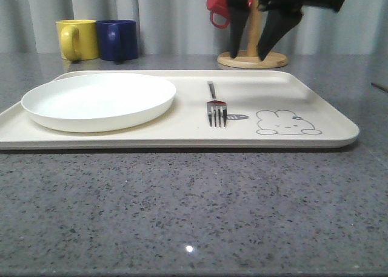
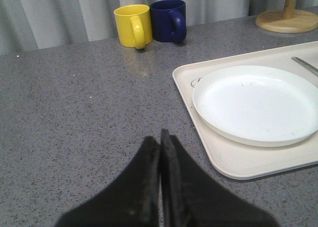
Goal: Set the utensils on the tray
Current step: 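Raise the right gripper away from the tray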
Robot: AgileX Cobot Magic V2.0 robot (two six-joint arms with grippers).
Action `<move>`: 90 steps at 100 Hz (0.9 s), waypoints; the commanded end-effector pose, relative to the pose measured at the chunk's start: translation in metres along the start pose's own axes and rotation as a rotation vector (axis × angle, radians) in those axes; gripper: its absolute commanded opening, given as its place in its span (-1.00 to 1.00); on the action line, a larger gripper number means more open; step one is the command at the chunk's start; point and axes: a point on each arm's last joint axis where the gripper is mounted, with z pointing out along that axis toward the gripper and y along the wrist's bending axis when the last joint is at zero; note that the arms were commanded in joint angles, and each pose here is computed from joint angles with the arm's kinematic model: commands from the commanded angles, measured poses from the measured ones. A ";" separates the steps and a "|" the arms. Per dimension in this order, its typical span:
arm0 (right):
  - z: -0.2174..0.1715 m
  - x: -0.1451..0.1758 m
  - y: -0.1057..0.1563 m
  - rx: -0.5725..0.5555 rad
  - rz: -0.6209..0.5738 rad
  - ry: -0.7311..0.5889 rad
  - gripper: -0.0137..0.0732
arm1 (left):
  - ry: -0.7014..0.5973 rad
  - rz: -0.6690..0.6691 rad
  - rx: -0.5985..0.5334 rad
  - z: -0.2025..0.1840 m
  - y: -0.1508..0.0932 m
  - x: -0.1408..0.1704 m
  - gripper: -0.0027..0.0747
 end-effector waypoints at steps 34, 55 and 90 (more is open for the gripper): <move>-0.070 -0.018 -0.093 0.265 -0.084 0.017 0.02 | -0.091 -0.008 -0.006 -0.002 0.001 -0.014 -0.98; -0.072 -0.027 -0.150 0.243 0.050 0.069 0.02 | -0.091 -0.008 -0.006 -0.002 0.001 -0.014 -0.98; -0.043 -0.031 -0.194 0.180 0.062 0.211 0.02 | -0.091 -0.008 -0.006 -0.002 0.001 -0.014 -0.98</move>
